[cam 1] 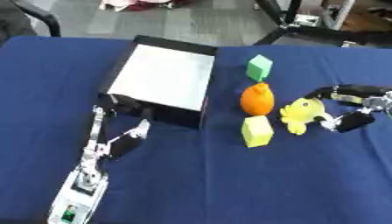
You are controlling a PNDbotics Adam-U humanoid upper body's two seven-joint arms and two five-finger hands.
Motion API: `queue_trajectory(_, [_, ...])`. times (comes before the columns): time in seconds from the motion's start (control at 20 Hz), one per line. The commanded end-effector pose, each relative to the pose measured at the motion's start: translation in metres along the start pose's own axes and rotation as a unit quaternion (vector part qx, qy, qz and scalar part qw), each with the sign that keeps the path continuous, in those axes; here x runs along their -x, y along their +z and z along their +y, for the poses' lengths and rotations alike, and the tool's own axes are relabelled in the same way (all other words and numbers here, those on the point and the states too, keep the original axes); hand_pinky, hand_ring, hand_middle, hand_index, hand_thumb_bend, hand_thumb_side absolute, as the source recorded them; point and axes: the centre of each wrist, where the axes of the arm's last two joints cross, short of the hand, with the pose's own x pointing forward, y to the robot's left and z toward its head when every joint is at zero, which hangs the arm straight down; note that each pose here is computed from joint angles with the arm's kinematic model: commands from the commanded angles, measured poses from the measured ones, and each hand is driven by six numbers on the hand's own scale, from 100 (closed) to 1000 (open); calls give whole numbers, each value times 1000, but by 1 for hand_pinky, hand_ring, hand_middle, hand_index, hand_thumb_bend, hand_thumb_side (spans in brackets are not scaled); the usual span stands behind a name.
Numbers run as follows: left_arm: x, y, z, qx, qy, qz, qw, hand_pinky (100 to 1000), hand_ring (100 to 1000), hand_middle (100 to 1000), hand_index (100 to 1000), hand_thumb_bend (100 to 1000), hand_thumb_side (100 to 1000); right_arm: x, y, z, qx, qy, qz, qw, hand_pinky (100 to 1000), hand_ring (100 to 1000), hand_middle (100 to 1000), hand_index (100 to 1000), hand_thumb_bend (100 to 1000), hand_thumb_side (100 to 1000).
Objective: Pick up objects on the table and place them in the box.
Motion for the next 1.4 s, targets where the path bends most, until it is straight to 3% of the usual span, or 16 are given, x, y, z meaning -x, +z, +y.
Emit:
queue_trajectory(0.05, [-7,-4,2,-4,3,-15,1000,736,760,591,558,280,100,6,5,-10,19,4,19,1000,897,897,906,963,100,435])
queue_trajectory(0.4, [-8,-5,1,-3,5,-17,1000,736,760,591,558,281,100,8,-5,0,48,-10,45,998,894,889,903,960,100,360])
queue_trajectory(0.6, [-8,-5,0,-2,6,-17,1000,736,760,591,558,283,100,9,-11,6,60,-11,56,997,884,856,850,924,100,268])
queue_trajectory(0.7, [-9,-6,0,-3,6,-17,1000,736,760,591,557,283,100,9,-13,7,73,-11,60,995,872,819,763,855,100,265])
queue_trajectory(0.85, [-9,-6,0,-3,6,-17,1000,736,760,591,557,283,100,6,-14,2,108,-7,62,992,835,748,574,654,100,251])
queue_trajectory(0.9, [-9,-6,0,-4,7,-17,1000,736,760,591,557,283,100,5,-14,0,121,-5,63,991,835,748,574,654,100,251])
queue_trajectory(0.95, [-9,-6,0,-4,7,-17,1000,736,759,591,557,283,100,3,-14,-4,138,-3,62,988,798,681,466,506,100,232])
queue_trajectory(1.05, [-9,-6,1,-5,7,-17,1000,736,759,591,557,284,100,0,-12,-13,173,-2,57,983,765,616,395,408,100,212])
queue_trajectory(1.15, [-8,-6,1,-5,7,-16,1000,736,759,591,557,285,100,-5,-8,-24,210,1,46,977,738,570,350,353,100,193])
queue_trajectory(1.4, [-8,-5,1,-4,6,-16,1000,736,759,590,557,284,100,-26,-6,-57,302,11,-3,953,714,549,344,341,100,163])
